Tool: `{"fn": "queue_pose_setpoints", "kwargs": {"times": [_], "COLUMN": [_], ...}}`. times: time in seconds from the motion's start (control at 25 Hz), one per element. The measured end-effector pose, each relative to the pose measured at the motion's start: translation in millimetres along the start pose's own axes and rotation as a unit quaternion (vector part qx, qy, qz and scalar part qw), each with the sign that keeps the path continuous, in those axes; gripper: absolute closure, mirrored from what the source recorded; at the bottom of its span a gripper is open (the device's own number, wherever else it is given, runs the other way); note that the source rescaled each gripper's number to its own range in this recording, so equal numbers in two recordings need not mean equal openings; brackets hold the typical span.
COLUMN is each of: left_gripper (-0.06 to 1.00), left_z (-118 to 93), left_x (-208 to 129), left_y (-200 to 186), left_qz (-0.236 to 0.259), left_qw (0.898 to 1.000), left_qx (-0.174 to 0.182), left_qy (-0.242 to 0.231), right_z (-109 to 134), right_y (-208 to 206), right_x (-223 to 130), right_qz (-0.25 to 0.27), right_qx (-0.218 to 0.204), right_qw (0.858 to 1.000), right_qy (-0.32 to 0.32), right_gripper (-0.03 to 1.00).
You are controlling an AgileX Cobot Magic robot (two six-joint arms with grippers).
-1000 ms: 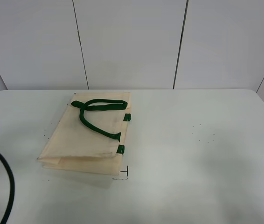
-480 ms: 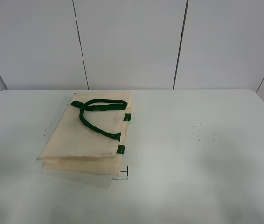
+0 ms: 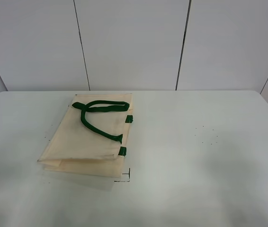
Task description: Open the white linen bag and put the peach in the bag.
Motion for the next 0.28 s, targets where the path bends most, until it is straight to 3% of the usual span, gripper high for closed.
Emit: {"fn": "queue_pose_setpoints", "kwargs": {"times": [0.28], "left_gripper": [-0.06], "left_z": [0.0], "left_x": [0.0], "left_y": [0.0], "left_qz": [0.000], "left_qw": [1.000], "left_qx": [0.000], "left_qy": [0.000], "right_z": [0.0], "right_y": [0.0], "right_x": [0.0], "right_qz": [0.000], "right_qx": [0.000], "right_qw": [1.000], "right_qy": [0.000], "right_gripper": [-0.03]}}
Point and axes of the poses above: a point on each arm's last joint axis where the gripper is mounted, y pointing out along that axis toward the gripper, z along the wrist's bending axis when the last joint is at zero, x = y × z, the point moved 2 cm from there along y, pointing out along that axis toward the gripper, and after that the axes turned 7 degrees about y, right-handed, at the moved point
